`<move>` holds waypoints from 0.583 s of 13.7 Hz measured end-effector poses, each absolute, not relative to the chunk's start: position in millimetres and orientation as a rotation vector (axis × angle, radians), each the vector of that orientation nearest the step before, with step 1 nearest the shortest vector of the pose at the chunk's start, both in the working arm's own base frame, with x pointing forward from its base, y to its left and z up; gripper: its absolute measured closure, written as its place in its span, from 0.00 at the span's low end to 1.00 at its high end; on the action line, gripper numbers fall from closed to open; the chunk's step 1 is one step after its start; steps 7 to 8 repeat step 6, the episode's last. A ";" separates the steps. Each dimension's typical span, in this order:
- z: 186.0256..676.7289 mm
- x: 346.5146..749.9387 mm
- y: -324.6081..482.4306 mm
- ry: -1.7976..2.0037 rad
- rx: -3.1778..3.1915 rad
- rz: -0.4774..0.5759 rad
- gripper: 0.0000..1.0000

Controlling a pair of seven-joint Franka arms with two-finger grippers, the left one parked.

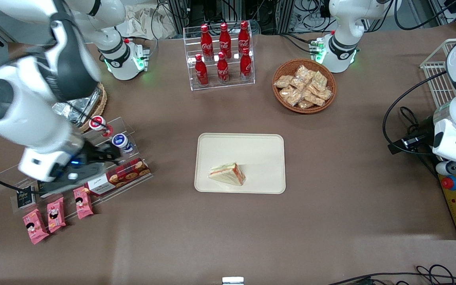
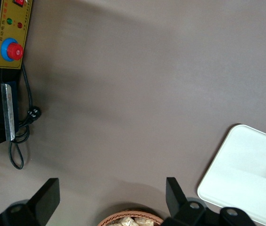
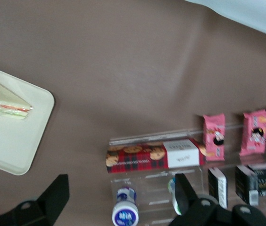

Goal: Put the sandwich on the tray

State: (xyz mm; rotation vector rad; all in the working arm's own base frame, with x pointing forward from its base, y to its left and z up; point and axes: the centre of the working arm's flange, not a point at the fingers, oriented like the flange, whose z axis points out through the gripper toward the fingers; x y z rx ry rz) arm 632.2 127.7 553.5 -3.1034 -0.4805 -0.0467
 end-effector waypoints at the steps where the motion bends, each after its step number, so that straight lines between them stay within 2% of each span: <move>1: 560.3 629.1 108.7 -0.435 -3.109 -0.023 0.00; 6: 568.5 622.9 16.9 -0.213 -3.126 0.059 0.00; 8: 568.5 622.9 16.9 -0.213 -3.126 0.059 0.00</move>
